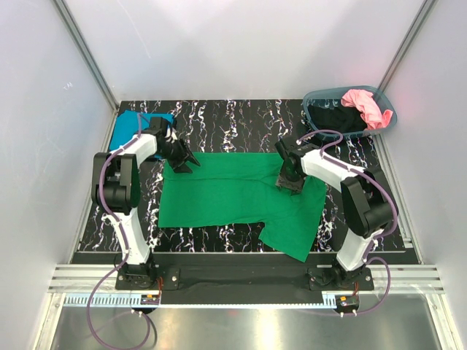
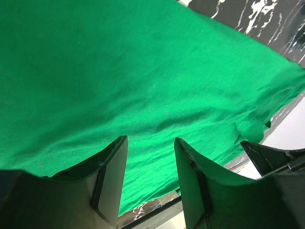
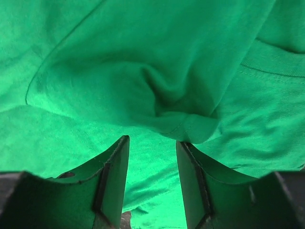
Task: Fold and stack the t-shirts
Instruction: Fold the tshirt
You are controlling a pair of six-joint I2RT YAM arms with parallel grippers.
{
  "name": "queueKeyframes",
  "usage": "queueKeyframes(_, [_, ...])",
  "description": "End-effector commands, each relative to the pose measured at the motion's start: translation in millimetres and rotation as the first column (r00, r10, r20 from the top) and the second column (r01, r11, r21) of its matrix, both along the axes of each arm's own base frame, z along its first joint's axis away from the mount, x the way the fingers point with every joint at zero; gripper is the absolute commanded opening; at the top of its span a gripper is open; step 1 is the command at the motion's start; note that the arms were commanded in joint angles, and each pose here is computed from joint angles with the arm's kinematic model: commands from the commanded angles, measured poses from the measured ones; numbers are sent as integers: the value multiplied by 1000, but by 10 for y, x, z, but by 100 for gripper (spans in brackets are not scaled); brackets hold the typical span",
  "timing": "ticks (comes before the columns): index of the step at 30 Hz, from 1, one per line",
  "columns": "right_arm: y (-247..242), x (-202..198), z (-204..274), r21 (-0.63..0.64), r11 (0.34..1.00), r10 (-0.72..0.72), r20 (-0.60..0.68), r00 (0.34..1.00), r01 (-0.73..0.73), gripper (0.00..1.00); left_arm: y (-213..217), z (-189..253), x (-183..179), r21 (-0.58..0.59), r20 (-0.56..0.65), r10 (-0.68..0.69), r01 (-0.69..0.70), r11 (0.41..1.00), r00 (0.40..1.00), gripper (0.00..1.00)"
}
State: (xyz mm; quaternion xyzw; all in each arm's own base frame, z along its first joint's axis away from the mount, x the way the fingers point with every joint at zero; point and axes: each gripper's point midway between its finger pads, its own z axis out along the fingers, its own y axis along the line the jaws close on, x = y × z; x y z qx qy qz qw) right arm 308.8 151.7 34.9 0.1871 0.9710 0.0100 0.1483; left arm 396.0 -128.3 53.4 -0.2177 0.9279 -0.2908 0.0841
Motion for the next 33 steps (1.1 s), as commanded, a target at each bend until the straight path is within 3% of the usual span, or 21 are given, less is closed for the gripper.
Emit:
queueKeyframes(1, [-28, 188, 134, -28, 998, -60, 76, 995, 62, 52, -14, 154, 171, -15, 53, 6, -5, 1000, 999, 49])
queueKeyframes(13, [-49, 463, 47, -49, 995, -80, 181, 980, 90, 52, -10, 133, 156, -12, 45, 4, -4, 1000, 999, 48])
queueKeyframes(17, [-81, 501, 103, -69, 993, -79, 195, 977, 95, 43, -13, 134, 171, -14, 46, 5, -4, 1000, 999, 48])
queueKeyframes(21, [-113, 508, 185, -84, 992, -75, 206, 976, 94, 18, -19, 134, 190, -18, 48, 11, -10, 1000, 999, 48])
queueKeyframes(25, [-98, 521, 279, -81, 993, -64, 209, 976, 82, 1, -21, 144, 201, -20, 51, 14, -13, 1000, 999, 48])
queueKeyframes(33, [132, 266, 303, 46, 999, 11, 82, 997, -15, 0, -27, 141, 196, -26, 49, 19, -18, 1000, 999, 48])
